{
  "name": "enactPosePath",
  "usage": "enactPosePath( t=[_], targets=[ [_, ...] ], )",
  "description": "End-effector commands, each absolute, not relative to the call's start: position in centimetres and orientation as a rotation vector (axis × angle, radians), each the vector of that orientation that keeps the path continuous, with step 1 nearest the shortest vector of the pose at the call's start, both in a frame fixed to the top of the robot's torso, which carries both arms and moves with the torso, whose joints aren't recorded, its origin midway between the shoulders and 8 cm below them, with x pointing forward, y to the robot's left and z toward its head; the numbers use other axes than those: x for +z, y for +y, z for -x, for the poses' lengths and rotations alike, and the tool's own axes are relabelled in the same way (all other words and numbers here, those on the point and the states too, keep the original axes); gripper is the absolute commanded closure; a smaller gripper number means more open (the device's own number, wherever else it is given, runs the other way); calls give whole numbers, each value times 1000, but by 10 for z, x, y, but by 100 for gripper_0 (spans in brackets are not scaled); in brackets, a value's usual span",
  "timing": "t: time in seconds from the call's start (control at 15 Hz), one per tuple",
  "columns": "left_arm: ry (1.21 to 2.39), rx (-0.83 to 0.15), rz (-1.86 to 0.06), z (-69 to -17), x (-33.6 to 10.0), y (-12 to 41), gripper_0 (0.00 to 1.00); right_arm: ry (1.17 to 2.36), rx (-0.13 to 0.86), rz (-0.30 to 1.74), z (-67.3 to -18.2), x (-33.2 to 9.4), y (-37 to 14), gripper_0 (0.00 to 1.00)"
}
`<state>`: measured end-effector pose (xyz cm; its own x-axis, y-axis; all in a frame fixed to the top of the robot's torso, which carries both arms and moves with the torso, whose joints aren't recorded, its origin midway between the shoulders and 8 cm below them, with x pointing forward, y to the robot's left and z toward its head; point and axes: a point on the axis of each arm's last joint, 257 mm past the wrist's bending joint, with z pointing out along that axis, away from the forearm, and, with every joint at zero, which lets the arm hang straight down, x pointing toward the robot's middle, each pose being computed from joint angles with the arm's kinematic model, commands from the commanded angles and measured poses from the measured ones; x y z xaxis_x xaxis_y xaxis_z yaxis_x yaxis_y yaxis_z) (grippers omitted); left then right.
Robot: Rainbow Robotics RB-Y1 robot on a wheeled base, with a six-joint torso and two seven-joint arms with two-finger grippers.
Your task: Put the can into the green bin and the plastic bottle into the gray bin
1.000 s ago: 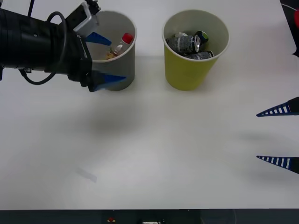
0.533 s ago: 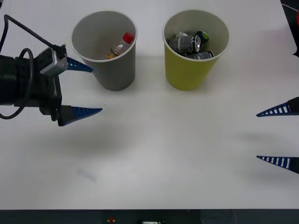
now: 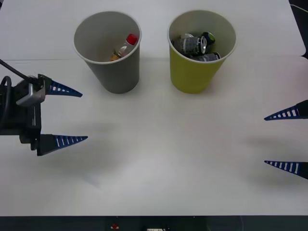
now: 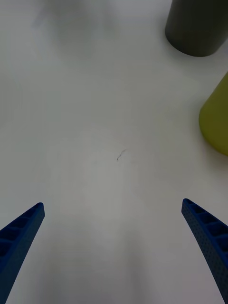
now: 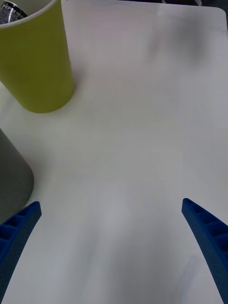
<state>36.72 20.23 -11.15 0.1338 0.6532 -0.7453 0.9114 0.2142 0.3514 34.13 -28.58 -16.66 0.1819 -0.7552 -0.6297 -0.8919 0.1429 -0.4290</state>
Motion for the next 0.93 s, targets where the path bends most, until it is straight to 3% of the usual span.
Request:
enactPosePath(
  t=[0.07, 0.93],
  targets=[
    [1609, -357, -1527, -358, -118, 215, 0, 1596, 209, 1634, -341, -167, -286, 0],
    [1669, -341, -1571, -335, -136, 248, 0, 1596, 209, 1634, -341, -167, -286, 0]
  ],
)
